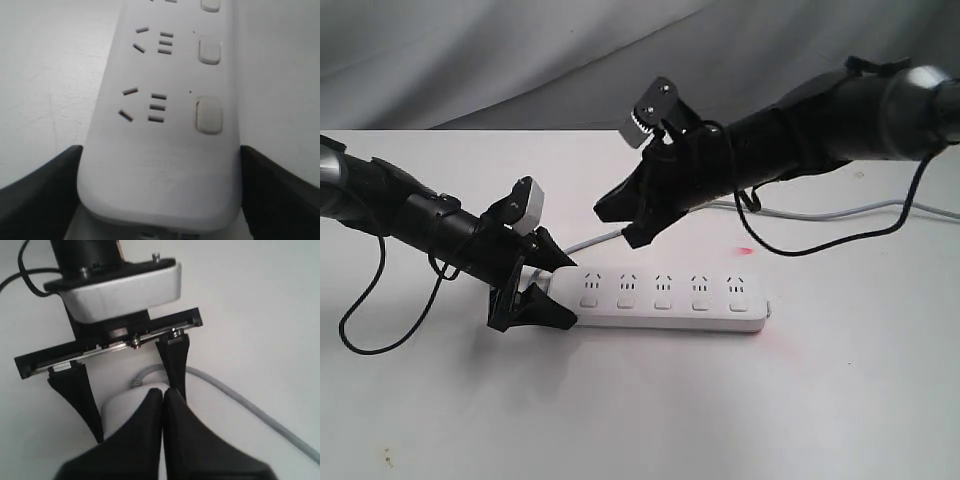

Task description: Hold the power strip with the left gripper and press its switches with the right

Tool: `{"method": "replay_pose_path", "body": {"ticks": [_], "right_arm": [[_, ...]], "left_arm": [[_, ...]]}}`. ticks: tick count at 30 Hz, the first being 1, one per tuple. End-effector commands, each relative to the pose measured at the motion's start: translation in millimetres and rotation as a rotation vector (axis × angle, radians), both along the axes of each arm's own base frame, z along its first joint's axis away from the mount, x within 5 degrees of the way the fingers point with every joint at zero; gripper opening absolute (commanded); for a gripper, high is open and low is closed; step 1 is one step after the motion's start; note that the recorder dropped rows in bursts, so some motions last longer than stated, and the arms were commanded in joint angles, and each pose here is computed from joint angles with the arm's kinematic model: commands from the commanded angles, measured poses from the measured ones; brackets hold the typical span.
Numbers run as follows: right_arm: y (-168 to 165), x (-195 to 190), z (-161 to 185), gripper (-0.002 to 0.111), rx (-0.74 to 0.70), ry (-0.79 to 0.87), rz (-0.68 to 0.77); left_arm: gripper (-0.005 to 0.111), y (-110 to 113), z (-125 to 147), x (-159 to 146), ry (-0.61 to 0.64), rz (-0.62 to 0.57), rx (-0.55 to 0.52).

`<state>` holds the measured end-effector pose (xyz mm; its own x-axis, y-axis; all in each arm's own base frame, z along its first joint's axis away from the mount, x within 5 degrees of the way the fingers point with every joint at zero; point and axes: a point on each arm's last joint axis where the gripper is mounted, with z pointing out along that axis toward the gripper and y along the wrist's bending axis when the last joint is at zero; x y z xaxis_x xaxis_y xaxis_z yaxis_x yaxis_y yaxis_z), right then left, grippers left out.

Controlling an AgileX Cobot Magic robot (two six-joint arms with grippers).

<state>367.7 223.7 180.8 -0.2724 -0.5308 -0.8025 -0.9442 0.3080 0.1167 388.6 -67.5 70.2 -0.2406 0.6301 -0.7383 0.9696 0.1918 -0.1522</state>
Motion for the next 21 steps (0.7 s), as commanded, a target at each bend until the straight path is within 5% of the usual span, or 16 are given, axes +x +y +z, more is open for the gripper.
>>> {"method": "replay_pose_path", "body": {"ticks": [1,7,21], "right_arm": [[22.7,-8.3,-24.4,0.000,-0.037,0.008,0.060],[35.2,-16.9,-53.0,0.000,-0.122,0.030,0.110],[29.3,-19.7,-59.5,0.000,-0.224,0.052,0.129]], "left_arm": [[0.068,5.4,-14.5,-2.5,0.003,-0.009,0.099],[0.068,5.4,-14.5,-2.5,0.003,-0.009,0.099],[0.068,5.4,-14.5,-2.5,0.003,-0.009,0.099]]}}
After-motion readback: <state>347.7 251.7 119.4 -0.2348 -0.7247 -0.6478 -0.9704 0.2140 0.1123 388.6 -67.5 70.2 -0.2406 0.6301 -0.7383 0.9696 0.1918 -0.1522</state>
